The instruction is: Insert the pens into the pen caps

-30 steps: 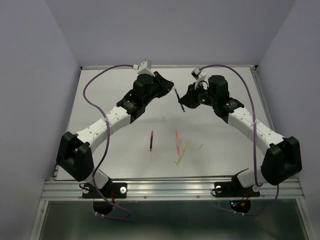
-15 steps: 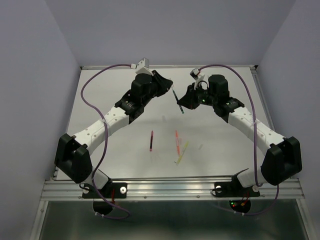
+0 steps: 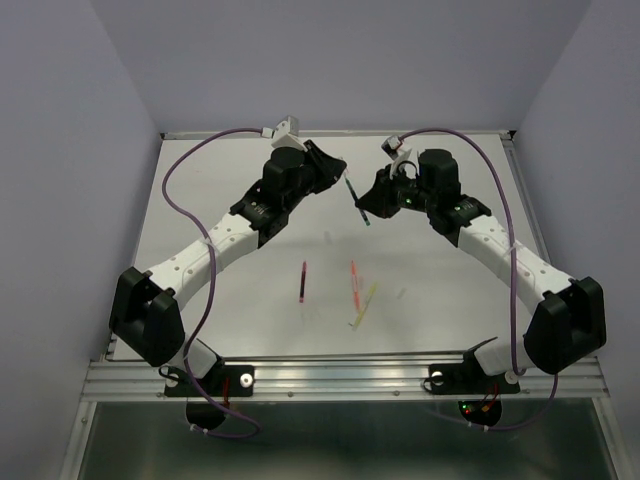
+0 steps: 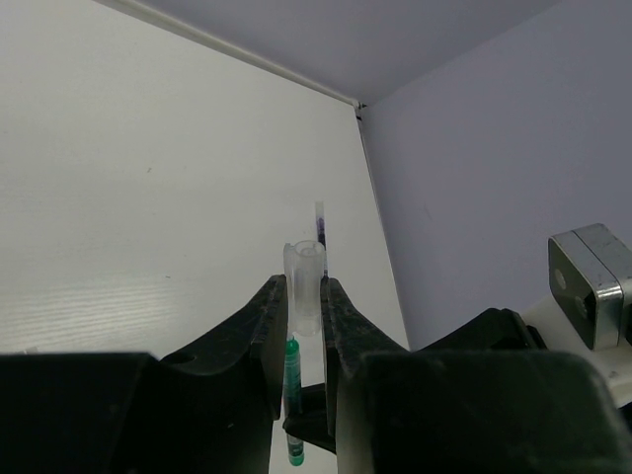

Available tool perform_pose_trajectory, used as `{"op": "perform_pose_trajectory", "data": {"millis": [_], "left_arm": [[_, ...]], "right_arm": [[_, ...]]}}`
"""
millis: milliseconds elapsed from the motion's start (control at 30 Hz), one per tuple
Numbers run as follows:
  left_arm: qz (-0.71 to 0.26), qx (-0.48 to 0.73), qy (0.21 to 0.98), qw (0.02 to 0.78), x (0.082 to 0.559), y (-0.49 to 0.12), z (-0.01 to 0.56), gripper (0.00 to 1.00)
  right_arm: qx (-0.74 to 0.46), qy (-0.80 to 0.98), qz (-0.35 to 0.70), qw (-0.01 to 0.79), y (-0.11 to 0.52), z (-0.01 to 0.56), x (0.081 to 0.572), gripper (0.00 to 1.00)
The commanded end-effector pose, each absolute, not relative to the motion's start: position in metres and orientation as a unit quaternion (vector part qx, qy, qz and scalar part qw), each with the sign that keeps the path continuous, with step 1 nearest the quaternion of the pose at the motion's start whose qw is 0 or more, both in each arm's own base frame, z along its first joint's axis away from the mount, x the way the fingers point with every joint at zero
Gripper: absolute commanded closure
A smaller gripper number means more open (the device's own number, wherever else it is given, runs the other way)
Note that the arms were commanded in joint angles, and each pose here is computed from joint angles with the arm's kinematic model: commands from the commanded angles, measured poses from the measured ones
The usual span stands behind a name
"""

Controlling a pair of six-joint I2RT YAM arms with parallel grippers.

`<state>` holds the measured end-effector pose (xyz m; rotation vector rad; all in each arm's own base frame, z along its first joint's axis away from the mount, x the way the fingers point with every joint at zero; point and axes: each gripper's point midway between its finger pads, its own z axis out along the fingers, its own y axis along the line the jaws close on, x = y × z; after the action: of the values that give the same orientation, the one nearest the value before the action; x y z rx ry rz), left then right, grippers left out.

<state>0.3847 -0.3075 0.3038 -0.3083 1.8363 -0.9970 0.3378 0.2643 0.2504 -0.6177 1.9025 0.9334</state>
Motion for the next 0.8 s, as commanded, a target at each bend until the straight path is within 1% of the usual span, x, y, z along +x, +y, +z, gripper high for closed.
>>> {"op": "perform_pose_trajectory", "data": {"millis": [0, 767], "left_arm": [[-0.415, -0.127, 0.741, 0.512, 0.386, -0.305, 0.32, 1.0], [-0.414, -0.137, 0.738, 0.515, 0.393, -0.3, 0.327, 1.0]], "right_arm": [[-0.258, 0.742, 0.375, 0.492, 0.265, 0.287, 0.338, 0.93], [-0.27, 0.742, 0.368, 0.491, 0.263, 0.286, 0.335, 0.95]]}}
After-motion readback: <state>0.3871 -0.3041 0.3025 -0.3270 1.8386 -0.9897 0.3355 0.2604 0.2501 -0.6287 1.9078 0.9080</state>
